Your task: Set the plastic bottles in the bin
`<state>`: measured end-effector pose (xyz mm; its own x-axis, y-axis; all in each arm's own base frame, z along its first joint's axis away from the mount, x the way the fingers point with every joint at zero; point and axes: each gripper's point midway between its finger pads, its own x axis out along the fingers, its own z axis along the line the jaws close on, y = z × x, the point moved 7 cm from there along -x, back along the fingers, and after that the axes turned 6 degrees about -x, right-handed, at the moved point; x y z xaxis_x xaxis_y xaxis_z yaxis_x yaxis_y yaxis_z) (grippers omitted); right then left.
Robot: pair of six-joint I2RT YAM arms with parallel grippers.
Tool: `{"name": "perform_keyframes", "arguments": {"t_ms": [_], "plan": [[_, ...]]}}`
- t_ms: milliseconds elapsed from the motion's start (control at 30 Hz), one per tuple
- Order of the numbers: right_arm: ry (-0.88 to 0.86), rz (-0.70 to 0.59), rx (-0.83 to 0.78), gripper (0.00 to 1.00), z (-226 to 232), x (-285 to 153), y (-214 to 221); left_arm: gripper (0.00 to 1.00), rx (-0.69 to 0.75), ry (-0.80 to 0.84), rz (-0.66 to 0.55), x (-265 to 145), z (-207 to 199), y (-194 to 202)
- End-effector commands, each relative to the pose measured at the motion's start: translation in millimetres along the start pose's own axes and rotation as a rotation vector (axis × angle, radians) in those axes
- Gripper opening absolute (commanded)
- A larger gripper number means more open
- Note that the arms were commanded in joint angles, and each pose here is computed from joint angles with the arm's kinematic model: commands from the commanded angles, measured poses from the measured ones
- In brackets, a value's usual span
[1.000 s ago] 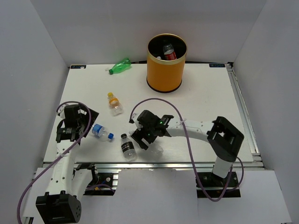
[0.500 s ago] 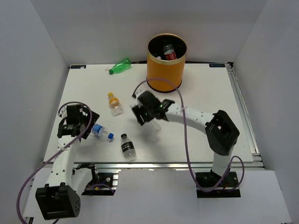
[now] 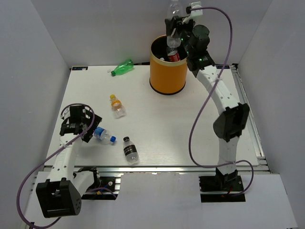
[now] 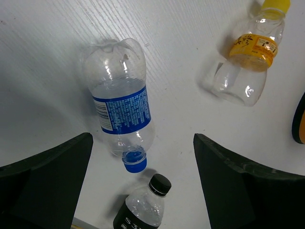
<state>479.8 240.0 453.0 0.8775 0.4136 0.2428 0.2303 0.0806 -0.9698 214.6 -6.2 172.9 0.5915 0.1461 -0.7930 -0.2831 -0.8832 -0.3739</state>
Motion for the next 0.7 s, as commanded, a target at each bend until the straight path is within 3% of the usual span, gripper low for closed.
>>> {"name": "perform_keyframes", "arguments": {"t_ms": [0, 33, 67, 167, 200, 233, 367, 667], "plan": [[0.058, -0.294, -0.034, 0.48, -21.9, 44.6, -15.9, 0.98, -0.010, -0.003, -0.034, -0.2, -5.6, -6.8], [0.062, -0.259, -0.042, 0.48, -31.8, 65.9, 23.1, 0.98, -0.010, -0.013, -0.028, 3.1, -5.1, -6.1], [0.046, -0.275, -0.031, 0.50, -34.5, 73.5, 26.6, 0.98, -0.007, -0.002, -0.030, 4.9, -7.8, -6.7], [0.009, -0.305, 0.003, 0.89, -34.4, 80.4, 35.6, 0.98, 0.015, -0.018, 0.006, 11.7, -9.5, -4.8], [-0.005, -0.353, -0.002, 0.89, -32.8, 71.5, 13.0, 0.98, 0.017, -0.017, 0.006, 10.9, -12.8, -6.9], [-0.005, -0.293, 0.003, 0.89, -32.2, 69.0, 39.8, 0.98, 0.020, -0.029, 0.011, 12.2, -12.2, -6.6], [0.031, -0.295, 0.013, 0.89, -35.5, 53.3, 8.5, 0.98, 0.014, -0.045, 0.025, 16.0, -11.3, -4.6], [-0.198, -0.202, -0.083, 0.89, 15.8, -7.7, -65.1, 0.98, 0.020, 0.001, -0.044, -13.4, -13.5, -14.6]]}}
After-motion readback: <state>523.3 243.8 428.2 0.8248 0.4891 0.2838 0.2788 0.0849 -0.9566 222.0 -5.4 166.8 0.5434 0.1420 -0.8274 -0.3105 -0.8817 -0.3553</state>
